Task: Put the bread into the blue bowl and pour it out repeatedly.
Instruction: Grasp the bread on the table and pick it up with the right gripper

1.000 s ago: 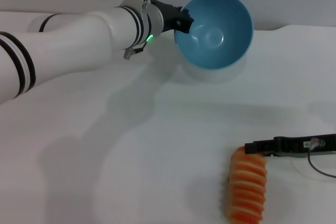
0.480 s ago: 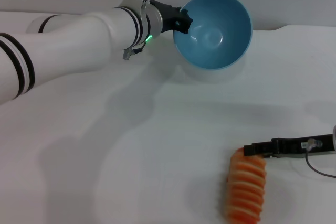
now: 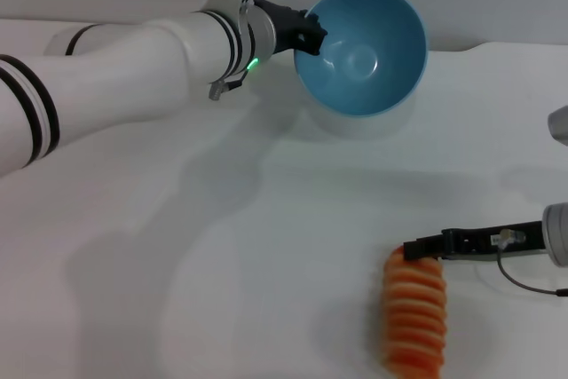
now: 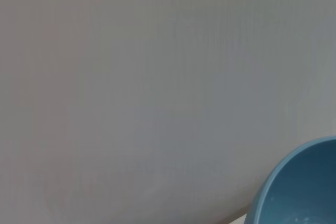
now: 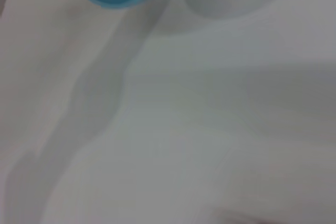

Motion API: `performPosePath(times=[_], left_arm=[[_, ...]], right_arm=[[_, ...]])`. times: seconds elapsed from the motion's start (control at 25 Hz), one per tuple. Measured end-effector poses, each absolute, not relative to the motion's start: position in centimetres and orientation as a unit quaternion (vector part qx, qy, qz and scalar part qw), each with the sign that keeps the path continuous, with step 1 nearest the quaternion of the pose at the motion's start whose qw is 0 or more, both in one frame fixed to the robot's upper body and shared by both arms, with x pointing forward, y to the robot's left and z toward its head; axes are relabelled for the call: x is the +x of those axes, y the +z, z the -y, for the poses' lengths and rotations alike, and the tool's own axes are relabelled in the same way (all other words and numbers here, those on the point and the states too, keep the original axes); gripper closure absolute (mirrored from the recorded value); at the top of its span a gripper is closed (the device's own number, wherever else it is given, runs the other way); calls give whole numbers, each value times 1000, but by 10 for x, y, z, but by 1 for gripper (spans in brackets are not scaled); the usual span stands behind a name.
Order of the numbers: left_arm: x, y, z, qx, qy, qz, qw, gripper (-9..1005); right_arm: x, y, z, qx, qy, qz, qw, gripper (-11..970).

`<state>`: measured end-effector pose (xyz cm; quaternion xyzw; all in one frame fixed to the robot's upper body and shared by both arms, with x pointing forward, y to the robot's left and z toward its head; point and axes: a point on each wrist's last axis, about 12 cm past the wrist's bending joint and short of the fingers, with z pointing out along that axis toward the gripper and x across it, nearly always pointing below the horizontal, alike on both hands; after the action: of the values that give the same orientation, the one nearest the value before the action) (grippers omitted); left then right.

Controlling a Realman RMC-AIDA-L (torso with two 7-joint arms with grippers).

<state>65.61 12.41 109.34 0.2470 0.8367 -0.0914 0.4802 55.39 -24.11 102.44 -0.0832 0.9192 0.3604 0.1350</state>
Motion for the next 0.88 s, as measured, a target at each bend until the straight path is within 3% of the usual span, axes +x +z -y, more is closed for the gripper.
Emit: performPosePath(times=[0.12,0.28,0.88], left_arm=[[655,1092,-124,247,-91,-838,478,997],[654,1091,-126,244,-91,-840,476,997],[653,1088,-127,245,-91,-842,472,998]], right_arm=[[554,1025,239,-94,362,-917,139,585],[554,1025,238,-106,364,-914,142,657],[556,1039,240,-141,402,-884,193,776]])
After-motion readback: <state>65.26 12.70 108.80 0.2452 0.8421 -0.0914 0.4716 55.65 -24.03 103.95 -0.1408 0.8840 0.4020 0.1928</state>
